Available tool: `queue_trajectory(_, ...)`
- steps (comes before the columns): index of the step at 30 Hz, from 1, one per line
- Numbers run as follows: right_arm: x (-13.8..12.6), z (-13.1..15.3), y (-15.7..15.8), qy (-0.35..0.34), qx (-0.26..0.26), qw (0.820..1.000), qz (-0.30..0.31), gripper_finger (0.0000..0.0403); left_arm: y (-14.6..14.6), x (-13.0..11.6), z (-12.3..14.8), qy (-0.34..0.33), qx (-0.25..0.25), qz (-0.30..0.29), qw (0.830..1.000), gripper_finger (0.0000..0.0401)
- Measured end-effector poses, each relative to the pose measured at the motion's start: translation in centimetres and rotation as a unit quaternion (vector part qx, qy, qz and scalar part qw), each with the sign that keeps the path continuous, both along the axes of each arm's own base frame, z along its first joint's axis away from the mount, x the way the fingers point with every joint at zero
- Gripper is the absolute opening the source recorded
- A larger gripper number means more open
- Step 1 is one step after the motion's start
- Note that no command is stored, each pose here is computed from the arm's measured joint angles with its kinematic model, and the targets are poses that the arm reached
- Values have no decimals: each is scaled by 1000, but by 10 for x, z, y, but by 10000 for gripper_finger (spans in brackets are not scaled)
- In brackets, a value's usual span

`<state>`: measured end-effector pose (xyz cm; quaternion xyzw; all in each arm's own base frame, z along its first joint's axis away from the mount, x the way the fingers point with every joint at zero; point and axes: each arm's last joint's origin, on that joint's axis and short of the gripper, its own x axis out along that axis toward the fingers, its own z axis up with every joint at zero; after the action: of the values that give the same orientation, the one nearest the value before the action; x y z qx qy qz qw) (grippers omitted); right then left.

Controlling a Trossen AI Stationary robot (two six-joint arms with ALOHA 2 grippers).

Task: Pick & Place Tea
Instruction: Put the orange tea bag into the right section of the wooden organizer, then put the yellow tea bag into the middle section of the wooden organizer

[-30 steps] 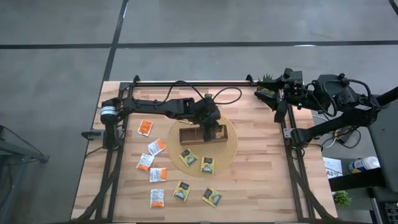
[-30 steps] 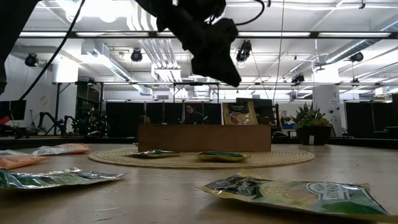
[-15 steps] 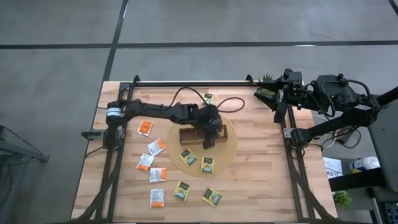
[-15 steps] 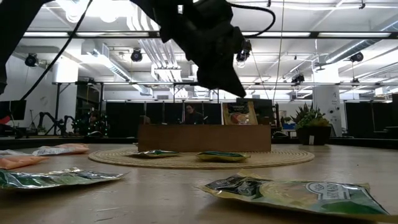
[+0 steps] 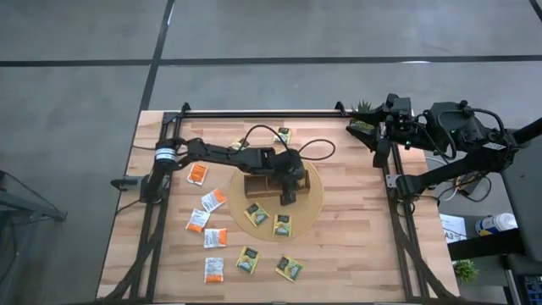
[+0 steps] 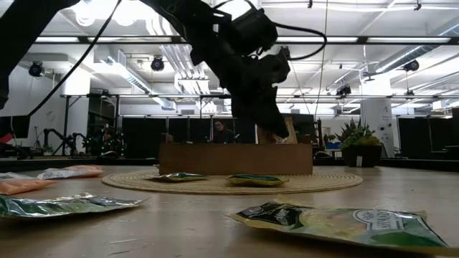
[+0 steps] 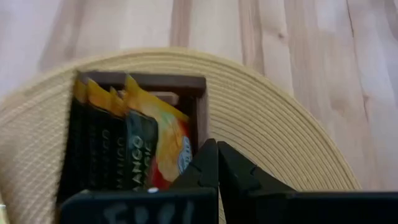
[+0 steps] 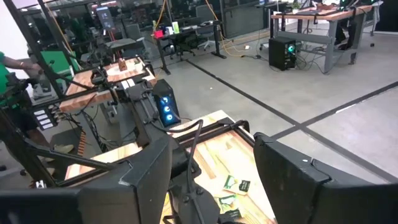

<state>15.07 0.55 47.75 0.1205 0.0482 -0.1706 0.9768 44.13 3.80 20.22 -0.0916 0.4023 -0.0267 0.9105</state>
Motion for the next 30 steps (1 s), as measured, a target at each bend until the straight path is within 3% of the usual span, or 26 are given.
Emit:
queue_trajectory(7,0,0,0,0,0,1000,0,224,2,-1,-3,4,26,10,1000,0)
queue_trajectory(13,0,0,0,0,0,1000,0,224,1,-2,-4,10,23,7,1000,0)
queue_trajectory(16,0,0,0,0,0,1000,0,224,0,-2,1,2,-2,-6,1000,0)
queue_trajectory(21,0,0,0,2,0,1000,0,224,-3,-5,25,-28,-40,-19,999,0)
queue_trajectory(30,6,-13,1,40,21,999,-3,224,-4,-41,66,-78,-36,7,996,0)
